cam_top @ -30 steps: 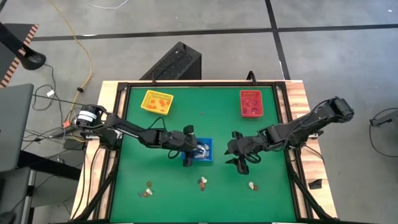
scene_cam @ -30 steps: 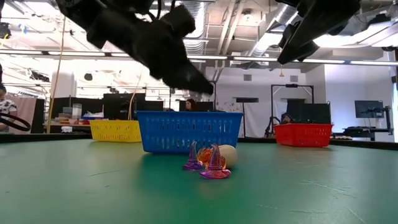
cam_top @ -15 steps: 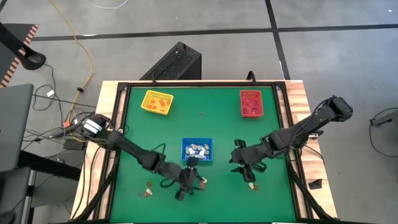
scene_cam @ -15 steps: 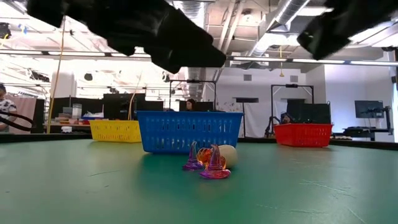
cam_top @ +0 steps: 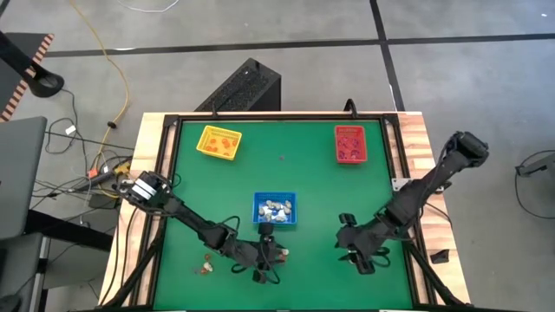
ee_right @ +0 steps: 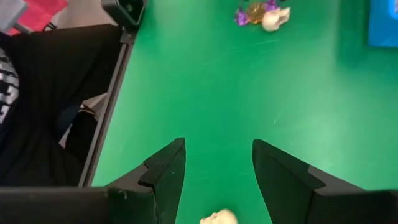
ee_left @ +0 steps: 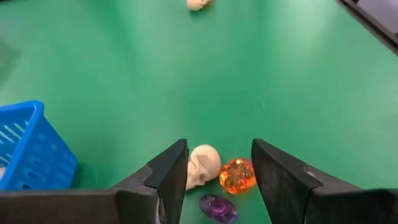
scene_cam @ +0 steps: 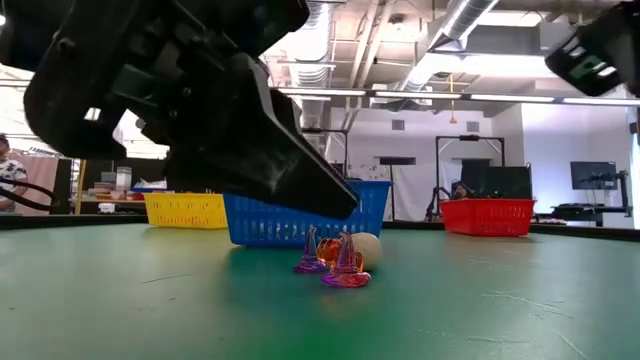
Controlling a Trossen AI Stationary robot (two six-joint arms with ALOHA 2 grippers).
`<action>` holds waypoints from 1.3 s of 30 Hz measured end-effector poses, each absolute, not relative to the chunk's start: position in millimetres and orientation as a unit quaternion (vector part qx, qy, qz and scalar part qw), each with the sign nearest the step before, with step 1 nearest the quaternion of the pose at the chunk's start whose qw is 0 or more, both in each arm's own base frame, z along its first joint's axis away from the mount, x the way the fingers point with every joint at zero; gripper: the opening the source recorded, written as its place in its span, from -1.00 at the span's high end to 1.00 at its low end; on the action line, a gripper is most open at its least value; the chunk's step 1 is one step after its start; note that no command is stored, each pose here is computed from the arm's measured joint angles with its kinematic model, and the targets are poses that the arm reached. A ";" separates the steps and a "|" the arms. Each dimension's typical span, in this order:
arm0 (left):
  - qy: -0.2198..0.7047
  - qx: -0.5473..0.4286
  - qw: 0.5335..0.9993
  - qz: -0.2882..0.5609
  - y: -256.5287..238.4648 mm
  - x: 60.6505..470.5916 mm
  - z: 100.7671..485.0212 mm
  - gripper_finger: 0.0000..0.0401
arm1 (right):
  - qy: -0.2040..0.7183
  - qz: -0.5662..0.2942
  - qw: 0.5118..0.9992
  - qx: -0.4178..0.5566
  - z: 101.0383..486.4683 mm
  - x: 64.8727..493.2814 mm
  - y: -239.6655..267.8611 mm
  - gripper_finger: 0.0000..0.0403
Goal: Sort Halloween decoration
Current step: Put the purple witch hat toy into the red bin
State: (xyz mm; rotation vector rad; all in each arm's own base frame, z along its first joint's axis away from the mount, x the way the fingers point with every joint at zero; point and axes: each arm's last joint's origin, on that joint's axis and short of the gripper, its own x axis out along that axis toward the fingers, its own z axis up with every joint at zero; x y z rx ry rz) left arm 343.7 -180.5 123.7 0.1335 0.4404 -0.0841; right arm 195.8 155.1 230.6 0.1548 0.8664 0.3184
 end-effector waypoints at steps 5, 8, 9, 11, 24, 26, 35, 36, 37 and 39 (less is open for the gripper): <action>0.230 0.055 0.971 -0.045 -180.5 342.8 121.9 0.17 | 0.422 0.161 0.889 0.077 228.9 187.3 163.9 -0.07; 0.262 0.047 0.963 -0.036 -178.2 339.8 115.9 0.17 | 0.421 0.165 0.889 0.070 228.7 184.0 167.4 -0.07; 0.269 0.043 0.962 -0.032 -177.1 339.5 114.8 0.17 | 0.418 0.161 0.892 0.067 228.7 183.6 167.8 -0.07; 0.272 0.034 0.961 -0.028 -175.0 340.3 114.3 0.17 | 0.414 0.154 0.895 0.063 228.8 183.2 168.1 -0.07; 0.282 0.036 0.958 -0.048 -172.7 341.3 113.2 0.26 | 0.412 0.153 0.897 0.056 228.8 183.3 167.9 -0.07; 0.282 0.037 0.958 -0.048 -172.5 341.4 113.2 0.36 | 0.409 0.153 0.898 0.049 228.7 183.5 167.6 -0.07; 0.273 0.037 0.958 -0.083 -172.9 343.0 117.1 0.93 | 0.412 0.137 0.900 0.036 227.1 182.6 165.6 -0.07; 0.262 0.037 0.960 -0.088 -173.3 343.6 121.0 0.96 | 0.413 0.137 0.900 0.036 227.0 182.6 165.5 -0.07; 0.250 0.041 0.963 -0.091 -173.5 344.1 126.2 0.96 | 0.414 0.136 0.900 0.035 226.9 182.4 165.3 -0.07; 0.229 0.051 0.968 -0.095 -172.7 343.5 140.2 0.97 | 0.416 0.133 0.899 0.032 226.3 182.0 164.8 -0.07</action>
